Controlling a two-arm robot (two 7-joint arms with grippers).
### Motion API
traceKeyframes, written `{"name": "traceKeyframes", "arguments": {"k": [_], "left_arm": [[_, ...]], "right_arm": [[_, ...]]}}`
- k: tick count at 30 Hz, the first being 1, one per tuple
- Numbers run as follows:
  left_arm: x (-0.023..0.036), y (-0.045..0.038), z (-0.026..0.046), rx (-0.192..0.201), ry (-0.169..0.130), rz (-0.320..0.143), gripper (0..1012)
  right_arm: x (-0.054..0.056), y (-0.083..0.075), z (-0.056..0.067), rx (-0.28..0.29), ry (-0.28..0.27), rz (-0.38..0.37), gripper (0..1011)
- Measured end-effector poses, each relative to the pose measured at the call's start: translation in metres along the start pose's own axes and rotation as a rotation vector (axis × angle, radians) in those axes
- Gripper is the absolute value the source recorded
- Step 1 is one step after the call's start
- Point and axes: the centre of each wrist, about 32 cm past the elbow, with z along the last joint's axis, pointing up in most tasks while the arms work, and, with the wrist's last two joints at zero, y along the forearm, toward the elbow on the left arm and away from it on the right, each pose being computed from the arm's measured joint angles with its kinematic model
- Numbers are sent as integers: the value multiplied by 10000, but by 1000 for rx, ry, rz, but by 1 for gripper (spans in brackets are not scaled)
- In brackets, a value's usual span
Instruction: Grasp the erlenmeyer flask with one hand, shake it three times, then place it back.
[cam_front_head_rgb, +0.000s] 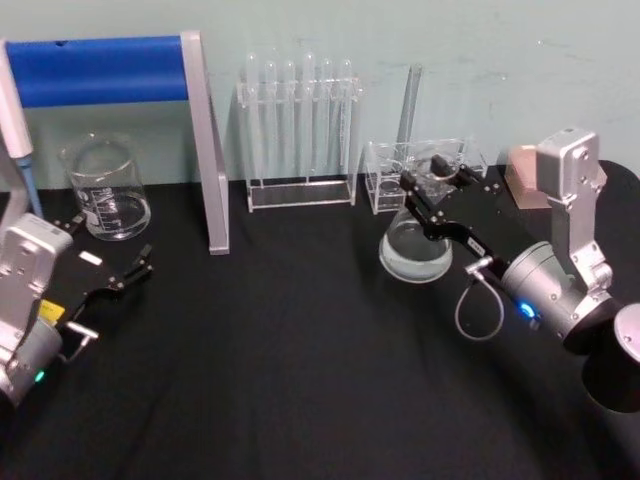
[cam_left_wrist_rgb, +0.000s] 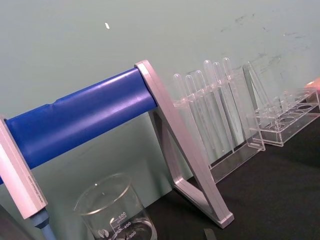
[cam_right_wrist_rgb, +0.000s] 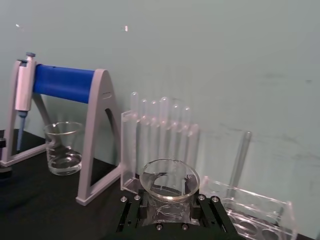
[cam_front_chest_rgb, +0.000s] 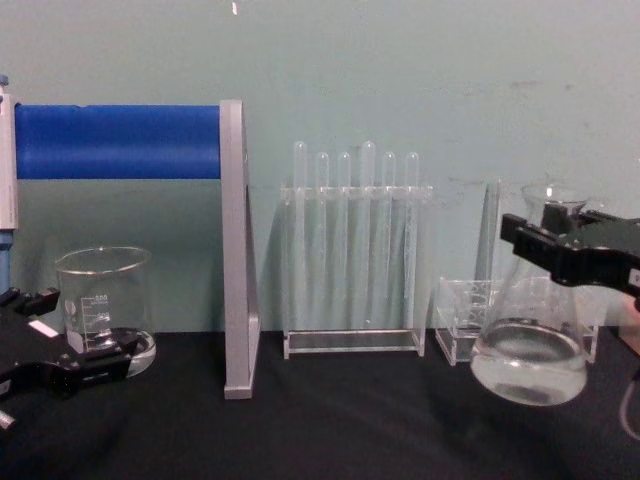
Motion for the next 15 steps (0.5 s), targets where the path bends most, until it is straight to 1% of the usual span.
{"name": "traceKeyframes", "arguments": {"k": [4, 7, 9, 11, 12, 15], "left_arm": [[0, 0, 0, 0, 0, 0, 1001], [0, 0, 0, 0, 0, 0, 1001], [0, 0, 0, 0, 0, 0, 1001], [0, 0, 0, 0, 0, 0, 1001], [0, 0, 0, 0, 0, 0, 1001], [0, 0, 0, 0, 0, 0, 1001]], "right_arm": [[-49, 7, 5, 0, 4, 23, 449], [-113, 14, 10, 0, 6, 59, 449], [-127, 15, 11, -1, 7, 66, 449], [-184, 21, 12, -2, 10, 98, 449], [-184, 21, 12, -2, 10, 98, 449], [-232, 26, 10, -3, 15, 124, 449]]}}
